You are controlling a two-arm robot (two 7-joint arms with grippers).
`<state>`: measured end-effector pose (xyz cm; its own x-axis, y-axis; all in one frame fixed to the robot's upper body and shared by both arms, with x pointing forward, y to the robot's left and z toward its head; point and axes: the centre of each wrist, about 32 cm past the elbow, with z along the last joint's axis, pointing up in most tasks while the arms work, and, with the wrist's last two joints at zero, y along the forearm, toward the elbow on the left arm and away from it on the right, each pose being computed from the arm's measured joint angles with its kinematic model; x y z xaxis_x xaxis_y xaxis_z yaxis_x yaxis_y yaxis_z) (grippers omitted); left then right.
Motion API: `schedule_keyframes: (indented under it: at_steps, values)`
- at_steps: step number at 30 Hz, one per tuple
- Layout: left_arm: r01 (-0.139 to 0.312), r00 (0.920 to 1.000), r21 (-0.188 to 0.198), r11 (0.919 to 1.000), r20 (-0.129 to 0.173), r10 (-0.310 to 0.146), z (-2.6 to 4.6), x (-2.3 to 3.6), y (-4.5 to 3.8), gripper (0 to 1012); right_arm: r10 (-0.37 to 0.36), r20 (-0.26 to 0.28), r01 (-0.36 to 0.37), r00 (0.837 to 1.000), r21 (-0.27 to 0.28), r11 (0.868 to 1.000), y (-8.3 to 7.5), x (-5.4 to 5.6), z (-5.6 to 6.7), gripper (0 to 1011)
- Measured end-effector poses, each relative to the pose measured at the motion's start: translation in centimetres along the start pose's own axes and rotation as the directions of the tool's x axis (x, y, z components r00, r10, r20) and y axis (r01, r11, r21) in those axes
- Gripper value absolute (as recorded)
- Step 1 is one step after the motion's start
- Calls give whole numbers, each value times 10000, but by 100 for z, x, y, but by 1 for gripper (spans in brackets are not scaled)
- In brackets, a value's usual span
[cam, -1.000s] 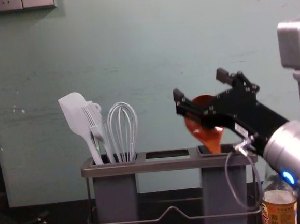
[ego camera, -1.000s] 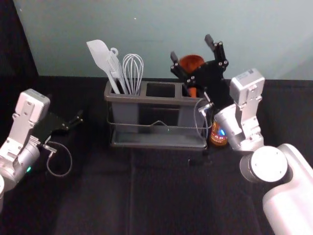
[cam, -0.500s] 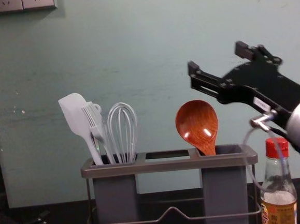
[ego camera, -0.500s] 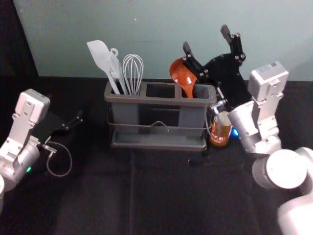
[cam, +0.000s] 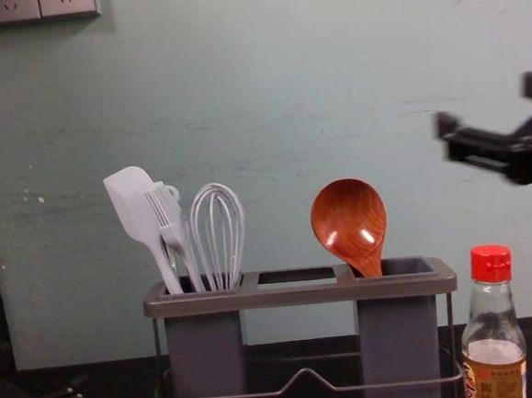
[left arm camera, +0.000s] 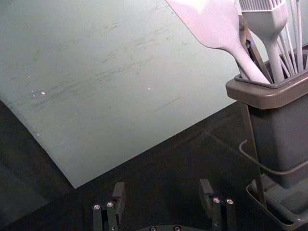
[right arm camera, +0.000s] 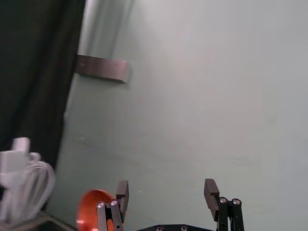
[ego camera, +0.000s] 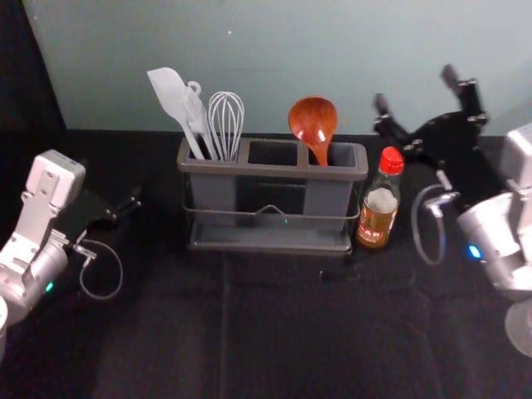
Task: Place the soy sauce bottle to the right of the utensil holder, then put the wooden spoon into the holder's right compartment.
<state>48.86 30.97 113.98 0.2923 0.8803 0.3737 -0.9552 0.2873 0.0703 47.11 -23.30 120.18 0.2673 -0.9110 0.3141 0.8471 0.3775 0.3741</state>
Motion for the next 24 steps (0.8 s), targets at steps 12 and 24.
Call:
schedule_keyframes:
  at_steps: [12, 24]
  values:
    - [1, 10000, -1, 10000, 1, -1, 0, 0, 0, 1005, -949, 567, 1048, 9939, -2082, 9725, -257, 377, -173, 1002]
    - [0, 10000, 0, 10000, 0, 0, 0, 0, 0, 1005, -1057, 173, 1030, 9942, -4235, 9000, -376, 480, -582, 1003]
